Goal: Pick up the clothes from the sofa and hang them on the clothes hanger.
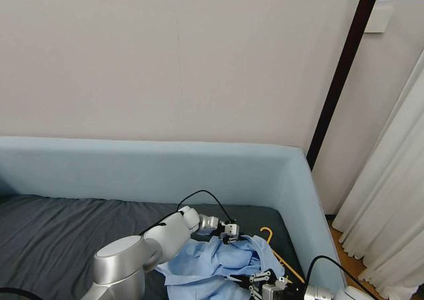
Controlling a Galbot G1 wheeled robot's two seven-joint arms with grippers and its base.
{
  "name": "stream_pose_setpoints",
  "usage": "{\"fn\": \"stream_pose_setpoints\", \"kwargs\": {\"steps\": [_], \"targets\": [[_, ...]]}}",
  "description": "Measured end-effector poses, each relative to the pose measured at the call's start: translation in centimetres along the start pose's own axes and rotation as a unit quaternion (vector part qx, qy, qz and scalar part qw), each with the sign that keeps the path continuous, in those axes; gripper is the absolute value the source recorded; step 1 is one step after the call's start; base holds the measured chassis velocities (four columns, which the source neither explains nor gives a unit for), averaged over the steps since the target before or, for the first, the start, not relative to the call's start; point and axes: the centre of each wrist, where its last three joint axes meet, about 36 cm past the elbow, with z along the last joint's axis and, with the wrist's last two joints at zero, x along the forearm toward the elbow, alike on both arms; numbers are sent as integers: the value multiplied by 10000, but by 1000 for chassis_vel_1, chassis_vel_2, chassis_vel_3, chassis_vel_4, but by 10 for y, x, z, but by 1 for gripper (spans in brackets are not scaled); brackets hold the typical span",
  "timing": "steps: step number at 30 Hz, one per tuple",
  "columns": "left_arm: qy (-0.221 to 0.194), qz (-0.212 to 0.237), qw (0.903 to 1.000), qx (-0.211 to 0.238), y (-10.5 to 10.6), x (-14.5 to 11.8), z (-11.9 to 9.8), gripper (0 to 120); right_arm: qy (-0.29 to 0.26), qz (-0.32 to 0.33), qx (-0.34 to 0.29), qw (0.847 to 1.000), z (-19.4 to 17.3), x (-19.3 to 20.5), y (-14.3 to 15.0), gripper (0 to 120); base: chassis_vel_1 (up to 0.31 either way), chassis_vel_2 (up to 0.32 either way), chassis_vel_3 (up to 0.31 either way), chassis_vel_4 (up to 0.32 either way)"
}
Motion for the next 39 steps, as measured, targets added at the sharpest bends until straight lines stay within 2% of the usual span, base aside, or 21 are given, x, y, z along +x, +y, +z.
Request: {"fn": "stream_pose_setpoints", "kwargs": {"steps": [2, 5, 6, 10, 11, 15, 17, 20, 22, 25, 26, 29, 30, 33, 34, 35, 39], "targets": [[-31, -59, 10000, 6, 2, 5, 1, 0, 2, 59, -14, 10000, 1, 0, -1, 0, 0, 0, 0, 0], [-127, -343, 9993, -44, 21, 24, -4, 0, 22, 329, -16, 9995, 3, 5, -10, 0, 0, 0, 0, 0], [-127, -343, 9993, -44, 21, 24, -4, 0, 22, 329, -16, 9995, 3, 5, -10, 0, 0, 0, 0, 0], [-338, -841, 9958, -158, 56, 52, -20, 0, 77, 716, 6, 9974, 5, 17, -27, 0, 0, 0, 0, 0], [-338, -841, 9958, -158, 56, 52, -20, 0, 77, 716, 6, 9974, 5, 17, -27, 0, 0, 0, 0, 0], [-514, -1277, 9902, -253, 88, 89, -34, 0, 166, 1242, 63, 9921, 2, 36, -58, 0, 0, 0, 0, 0], [-549, -1337, 9891, -277, 94, 95, -38, 0, 181, 1314, 76, 9911, 1, 40, -63, 0, 0, 0, 0, 0], [-694, -1550, 9848, -371, 114, 120, -57, 0, 225, 1584, 123, 9870, -6, 50, -83, 0, 0, 0, 0, 0], [-753, -1575, 9838, -396, 119, 123, -65, 0, 243, 1660, 149, 9857, -10, 53, -89, 0, 0, 0, 0, 0], [-983, -1651, 9801, -492, 130, 146, -106, 0, 281, 1905, 122, 9812, -16, 59, -112, 0, 0, 0, 0, 0], [-983, -1651, 9801, -492, 130, 146, -106, 0, 281, 1905, 122, 9812, -16, 59, -112, 0, 0, 0, 0, 0], [-899, -1957, 9754, -463, 131, 201, -133, 0, 280, 2011, 245, 9789, -19, 64, -141, 0, 0, 0, 0, 0], [-899, -1957, 9754, -463, 131, 201, -133, 0, 280, 2011, 245, 9789, -19, 64, -141, 0, 0, 0, 0, 0], [-703, -2336, 9687, -467, 123, 260, -156, 0, 173, 2194, 385, 9747, -32, 67, -177, 0, 0, 0, 0, 0], [-653, -2438, 9666, -457, 119, 273, -161, 0, 141, 2231, 432, 9737, -35, 67, -188, 0, 0, 0, 0, 0], [-653, -2438, 9666, -457, 119, 273, -161, 0, 141, 2231, 432, 9737, -35, 67, -188, 0, 0, 0, 0, 0], [-558, -2812, 9578, -196, 92, 313, -177, 0, 54, 2274, 415, 9729, -35, 57, -212, 0, 0, 0, 0, 0]]}}
